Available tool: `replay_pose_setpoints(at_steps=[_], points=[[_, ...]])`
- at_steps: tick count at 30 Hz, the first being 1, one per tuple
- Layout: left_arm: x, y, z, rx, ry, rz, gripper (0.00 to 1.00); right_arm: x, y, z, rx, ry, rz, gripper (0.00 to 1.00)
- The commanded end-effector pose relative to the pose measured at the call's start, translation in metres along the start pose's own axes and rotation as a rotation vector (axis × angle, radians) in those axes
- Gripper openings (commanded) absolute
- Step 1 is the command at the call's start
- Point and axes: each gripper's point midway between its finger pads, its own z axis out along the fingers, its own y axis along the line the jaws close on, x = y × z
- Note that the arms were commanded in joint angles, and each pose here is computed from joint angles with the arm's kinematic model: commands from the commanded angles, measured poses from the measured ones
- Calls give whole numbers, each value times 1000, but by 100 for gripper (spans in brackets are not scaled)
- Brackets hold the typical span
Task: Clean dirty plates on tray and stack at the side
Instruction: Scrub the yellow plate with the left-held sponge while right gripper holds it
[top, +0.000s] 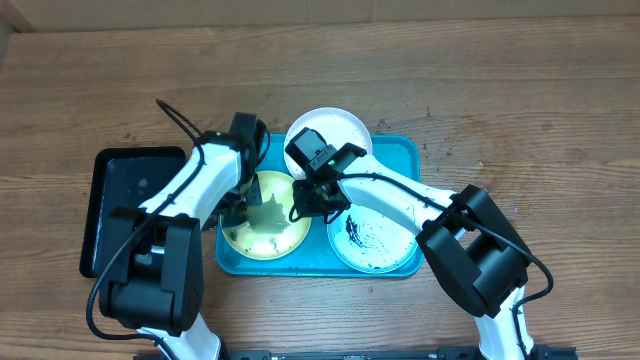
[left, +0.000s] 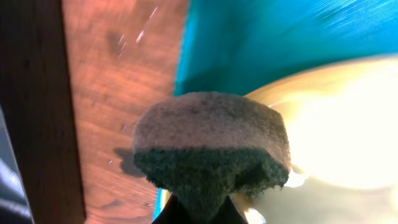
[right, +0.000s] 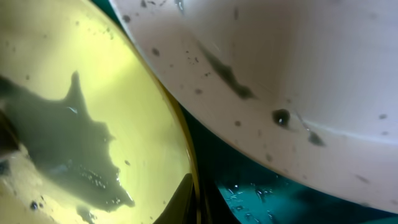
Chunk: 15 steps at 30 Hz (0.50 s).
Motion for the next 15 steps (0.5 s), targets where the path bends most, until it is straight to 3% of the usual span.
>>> replay_pose_setpoints(at_steps=[1, 5, 15], points=[[-12, -41, -24, 256, 16, 97, 4, -4, -1, -3, 11, -17, 0, 4], [4, -81, -40, 511, 93, 131, 4, -4, -1, -3, 10, -17, 0, 4], [28, -83, -3, 503, 135, 81, 4, -6, 0, -3, 7, -22, -1, 4]])
